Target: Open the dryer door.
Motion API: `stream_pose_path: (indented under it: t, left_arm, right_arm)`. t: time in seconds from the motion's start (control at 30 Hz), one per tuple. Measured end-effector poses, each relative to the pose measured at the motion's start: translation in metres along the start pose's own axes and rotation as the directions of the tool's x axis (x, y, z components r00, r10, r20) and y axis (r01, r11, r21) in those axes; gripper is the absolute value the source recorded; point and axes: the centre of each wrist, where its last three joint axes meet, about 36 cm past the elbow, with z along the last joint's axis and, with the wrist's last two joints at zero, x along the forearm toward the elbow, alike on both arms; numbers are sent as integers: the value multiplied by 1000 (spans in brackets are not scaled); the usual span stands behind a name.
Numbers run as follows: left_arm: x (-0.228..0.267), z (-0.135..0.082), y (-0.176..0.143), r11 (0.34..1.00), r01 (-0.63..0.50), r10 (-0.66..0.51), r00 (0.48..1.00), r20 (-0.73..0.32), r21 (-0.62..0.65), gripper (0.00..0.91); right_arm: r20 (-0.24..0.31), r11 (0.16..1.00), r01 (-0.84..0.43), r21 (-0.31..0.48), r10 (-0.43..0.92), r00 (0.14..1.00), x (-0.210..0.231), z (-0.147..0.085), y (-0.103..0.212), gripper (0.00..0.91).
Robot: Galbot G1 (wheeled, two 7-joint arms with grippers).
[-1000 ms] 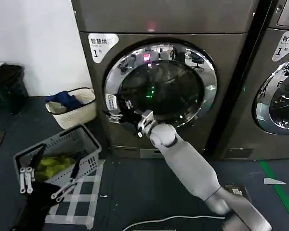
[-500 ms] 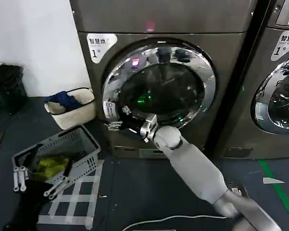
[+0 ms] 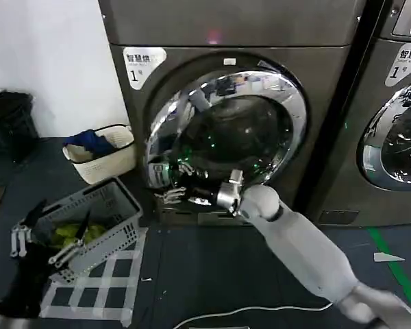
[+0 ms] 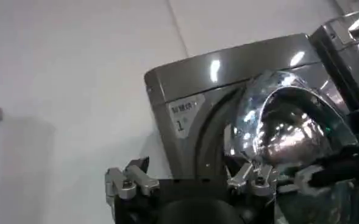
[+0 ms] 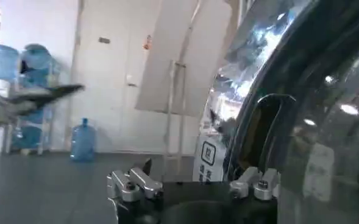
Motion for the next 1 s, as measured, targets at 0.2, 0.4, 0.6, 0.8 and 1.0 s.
stream_pose_path:
  t: [0.2, 0.4, 0.6, 0.8, 1.0]
  left_arm:
    - [-31, 10, 11, 998, -63, 63, 998, 5, 8, 907]
    - [-62, 17, 15, 986, -169, 169, 985, 33, -17, 907]
    - [-85, 26, 14, 967, -256, 256, 966, 42, -22, 907]
    - [-107, 32, 15, 946, -324, 325, 944, 58, -20, 907]
    - [-128, 39, 6, 911, -412, 412, 908, 78, -19, 907]
  right_arm:
    - [13, 998, 58, 11, -58, 998, 21, -14, 10, 907]
    - [39, 993, 114, 32, -115, 993, 46, -27, 16, 907]
    - [57, 983, 183, 34, -184, 981, 75, -31, 19, 907]
    - [64, 980, 198, 29, -199, 978, 110, -33, 23, 907]
    - [69, 986, 153, 68, -158, 985, 142, -47, 40, 907]
